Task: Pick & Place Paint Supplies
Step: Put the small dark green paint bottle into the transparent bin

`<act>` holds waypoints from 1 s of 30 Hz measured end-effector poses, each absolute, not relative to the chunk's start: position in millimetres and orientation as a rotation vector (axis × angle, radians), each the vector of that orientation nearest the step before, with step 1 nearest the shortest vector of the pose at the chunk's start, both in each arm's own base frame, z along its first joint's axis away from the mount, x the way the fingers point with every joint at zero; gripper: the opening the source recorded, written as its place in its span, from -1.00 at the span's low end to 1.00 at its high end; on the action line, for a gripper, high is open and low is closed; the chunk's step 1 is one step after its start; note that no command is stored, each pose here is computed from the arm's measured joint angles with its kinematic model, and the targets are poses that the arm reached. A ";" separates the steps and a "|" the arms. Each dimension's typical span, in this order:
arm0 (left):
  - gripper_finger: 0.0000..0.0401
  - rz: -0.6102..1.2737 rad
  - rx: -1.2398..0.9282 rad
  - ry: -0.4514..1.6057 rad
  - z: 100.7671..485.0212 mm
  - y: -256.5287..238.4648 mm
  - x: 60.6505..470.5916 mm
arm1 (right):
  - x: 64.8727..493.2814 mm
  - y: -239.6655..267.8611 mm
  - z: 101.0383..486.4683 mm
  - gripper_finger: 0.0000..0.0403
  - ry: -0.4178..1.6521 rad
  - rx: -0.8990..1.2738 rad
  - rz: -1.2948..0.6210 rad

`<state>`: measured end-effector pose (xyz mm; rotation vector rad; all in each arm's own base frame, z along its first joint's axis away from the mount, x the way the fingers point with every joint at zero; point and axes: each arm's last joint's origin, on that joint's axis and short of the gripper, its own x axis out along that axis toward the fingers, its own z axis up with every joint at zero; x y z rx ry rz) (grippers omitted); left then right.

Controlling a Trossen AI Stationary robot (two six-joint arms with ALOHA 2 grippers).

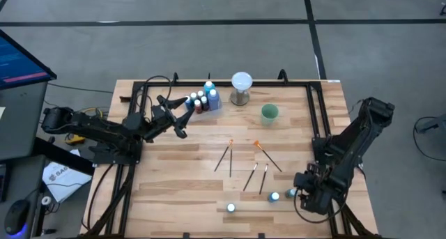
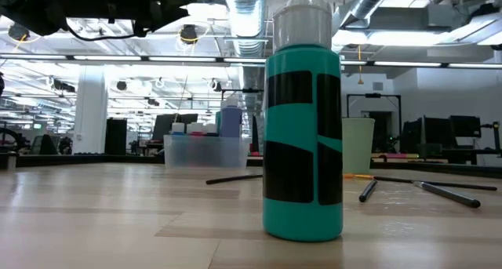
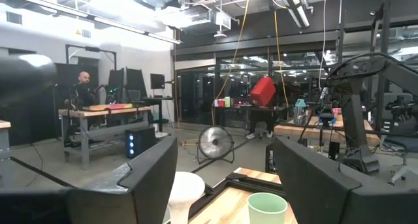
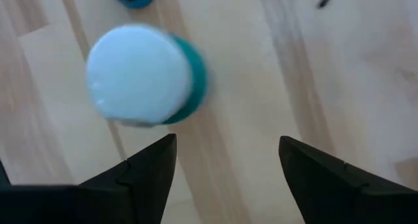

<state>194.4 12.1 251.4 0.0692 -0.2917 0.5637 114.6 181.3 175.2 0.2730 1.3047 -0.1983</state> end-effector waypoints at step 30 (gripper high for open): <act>0.25 0.578 0.040 -0.298 251.4 12.7 194.1 | 135.0 201.3 150.1 0.15 1.073 0.158 -0.182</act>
